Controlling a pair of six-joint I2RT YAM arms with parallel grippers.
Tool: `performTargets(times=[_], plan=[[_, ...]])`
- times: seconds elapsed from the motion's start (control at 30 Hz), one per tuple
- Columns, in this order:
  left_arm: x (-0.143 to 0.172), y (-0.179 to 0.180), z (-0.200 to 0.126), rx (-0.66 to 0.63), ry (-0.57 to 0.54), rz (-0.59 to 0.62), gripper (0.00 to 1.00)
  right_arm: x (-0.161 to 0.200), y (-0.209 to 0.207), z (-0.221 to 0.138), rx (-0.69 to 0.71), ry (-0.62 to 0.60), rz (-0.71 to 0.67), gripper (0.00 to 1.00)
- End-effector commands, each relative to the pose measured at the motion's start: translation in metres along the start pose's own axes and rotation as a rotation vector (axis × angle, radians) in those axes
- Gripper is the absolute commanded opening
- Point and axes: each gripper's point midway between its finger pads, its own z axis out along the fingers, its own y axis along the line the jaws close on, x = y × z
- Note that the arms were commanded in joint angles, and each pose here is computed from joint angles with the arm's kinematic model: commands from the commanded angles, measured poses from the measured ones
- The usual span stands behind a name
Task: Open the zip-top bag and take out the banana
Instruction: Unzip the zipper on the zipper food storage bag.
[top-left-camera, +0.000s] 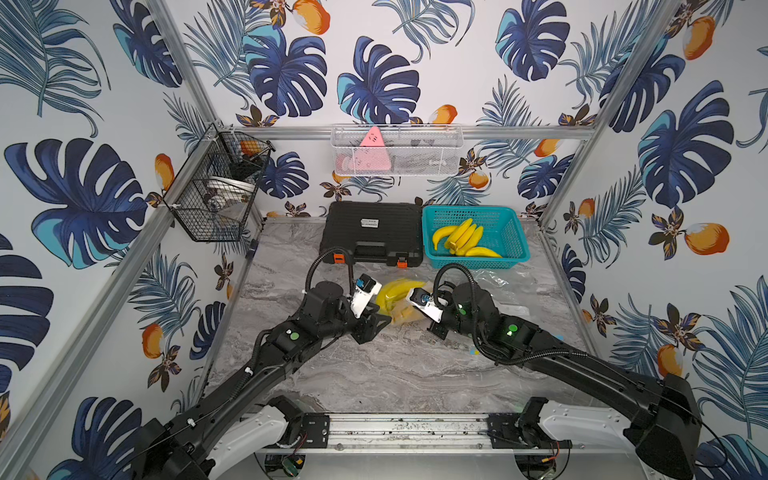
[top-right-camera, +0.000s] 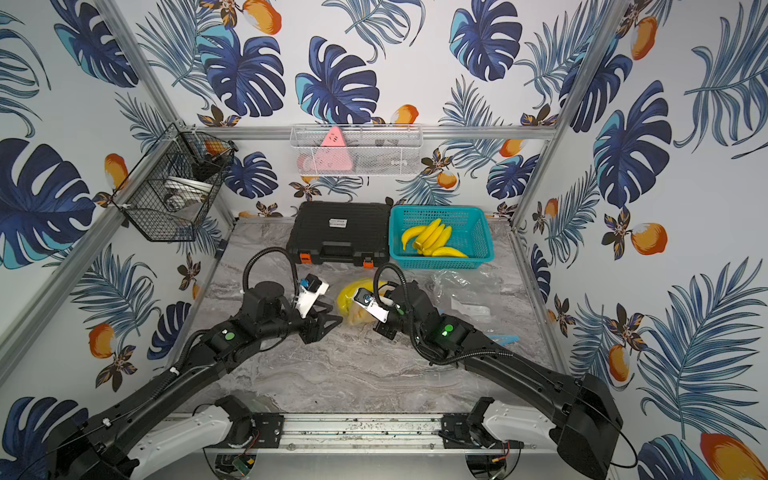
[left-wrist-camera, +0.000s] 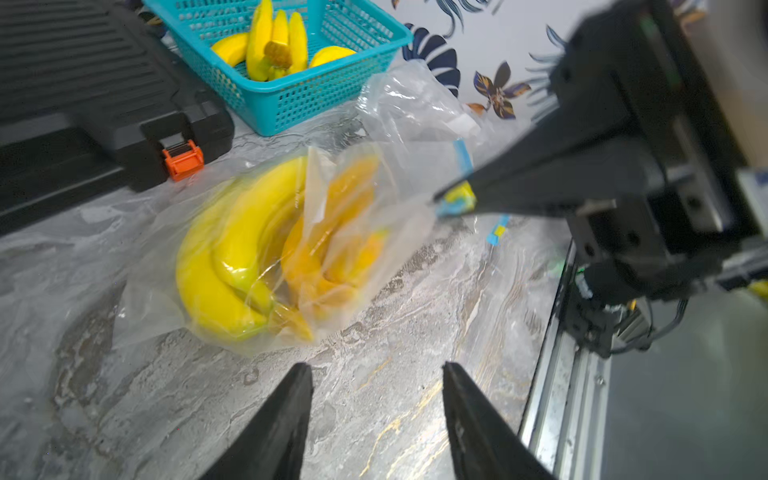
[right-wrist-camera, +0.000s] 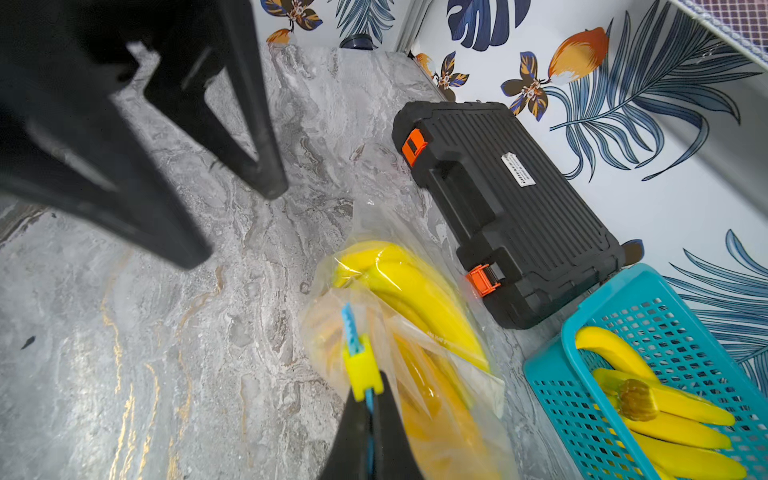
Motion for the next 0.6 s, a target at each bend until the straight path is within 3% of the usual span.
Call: performTargets(times=[0.0,0.2,0.4,0.57], plan=[[-0.015,-0.002,0.003,0.001,-0.1,0.25,0.59,-0.003,0.01,0.0,-0.071,-0.004,0.015,0.04],[-0.039,-0.002,0.014,-0.005,-0.228,0.355,0.65,-0.001,0.014,0.004,-0.092,-0.009,0.02,0.04],[-0.049,-0.021,0.036,0.059,-0.263,0.414,0.57,-0.002,0.016,0.006,-0.104,-0.016,0.028,0.04],[-0.052,-0.026,0.036,0.061,-0.291,0.438,0.38,0.001,0.018,0.008,-0.114,-0.006,0.028,0.05]])
